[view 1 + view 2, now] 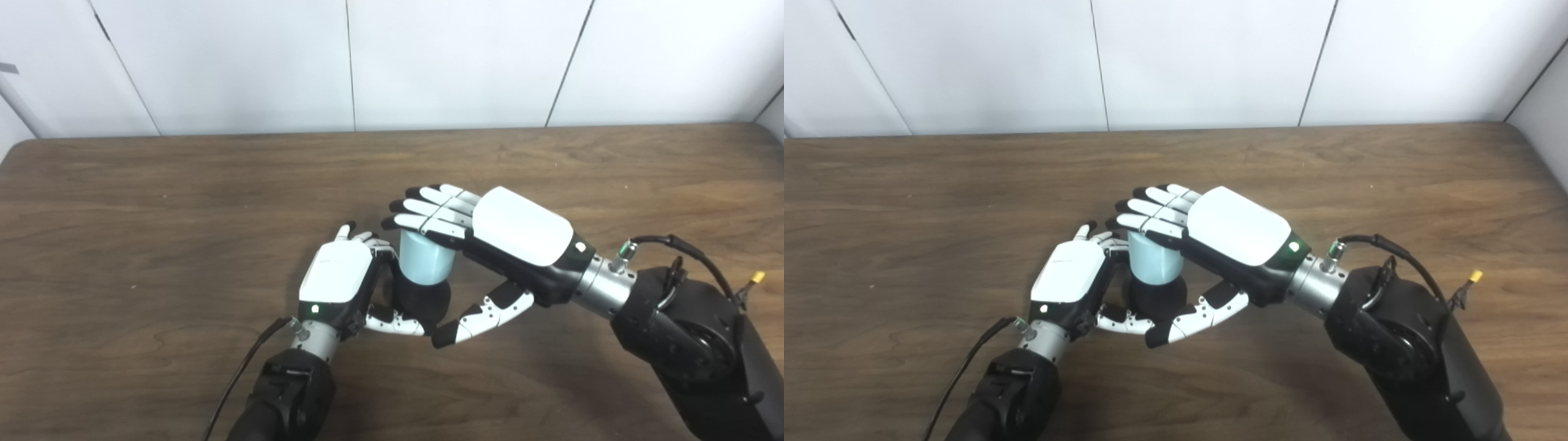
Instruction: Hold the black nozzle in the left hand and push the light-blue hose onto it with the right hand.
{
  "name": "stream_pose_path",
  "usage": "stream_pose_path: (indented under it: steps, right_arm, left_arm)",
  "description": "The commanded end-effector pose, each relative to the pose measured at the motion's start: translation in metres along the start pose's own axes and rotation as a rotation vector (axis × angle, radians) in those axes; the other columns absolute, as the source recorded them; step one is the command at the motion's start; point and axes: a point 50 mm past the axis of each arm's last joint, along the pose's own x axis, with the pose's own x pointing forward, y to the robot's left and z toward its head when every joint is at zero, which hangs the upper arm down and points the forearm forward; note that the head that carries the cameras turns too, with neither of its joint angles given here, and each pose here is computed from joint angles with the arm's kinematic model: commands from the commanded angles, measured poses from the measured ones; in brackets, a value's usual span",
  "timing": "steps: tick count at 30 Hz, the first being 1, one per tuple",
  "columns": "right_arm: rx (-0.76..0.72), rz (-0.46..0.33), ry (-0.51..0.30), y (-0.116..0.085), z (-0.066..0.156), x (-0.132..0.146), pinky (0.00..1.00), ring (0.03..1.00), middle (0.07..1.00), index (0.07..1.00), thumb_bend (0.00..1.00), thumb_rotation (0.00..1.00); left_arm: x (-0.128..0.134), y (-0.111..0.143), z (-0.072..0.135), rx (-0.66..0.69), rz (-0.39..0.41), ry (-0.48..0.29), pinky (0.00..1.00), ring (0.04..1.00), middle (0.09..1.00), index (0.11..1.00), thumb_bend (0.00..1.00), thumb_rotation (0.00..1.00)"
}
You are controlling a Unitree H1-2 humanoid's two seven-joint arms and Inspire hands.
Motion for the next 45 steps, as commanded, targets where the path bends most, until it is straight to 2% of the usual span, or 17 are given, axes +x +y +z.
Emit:
stream_pose_path:
  steps: [1, 6, 22, 33, 45]
  right_arm:
    - [-0.001, 0.113, 0.033, 0.014, -0.009, -0.006, 0.98, 0.971, 0.943, 0.929, 0.61, 0.91]
    - [-0.001, 0.124, 0.028, 0.019, -0.010, -0.008, 0.97, 0.953, 0.927, 0.917, 0.62, 0.90]
    - [0.033, 0.181, 0.047, 0.039, -0.012, -0.014, 0.99, 0.965, 0.937, 0.929, 0.64, 0.95]
    - [0.056, 0.188, 0.050, 0.054, -0.016, -0.014, 0.98, 0.969, 0.942, 0.935, 0.63, 0.92]
    - [0.065, 0.215, 0.048, 0.060, -0.015, -0.014, 0.99, 0.964, 0.942, 0.932, 0.62, 0.94]
  left_arm:
    - [-0.003, -0.003, 0.006, -0.023, -0.024, -0.017, 1.00, 0.866, 0.742, 0.480, 0.52, 0.05]
    - [-0.003, -0.004, 0.006, -0.017, -0.018, -0.015, 1.00, 0.862, 0.737, 0.479, 0.52, 0.05]
    - [-0.001, -0.003, 0.004, -0.003, -0.035, -0.006, 1.00, 0.871, 0.747, 0.480, 0.52, 0.05]
    - [-0.002, -0.003, 0.005, -0.003, -0.034, -0.011, 1.00, 0.868, 0.746, 0.480, 0.52, 0.05]
    - [-0.002, -0.001, 0.005, -0.008, -0.036, -0.008, 1.00, 0.878, 0.749, 0.480, 0.52, 0.05]
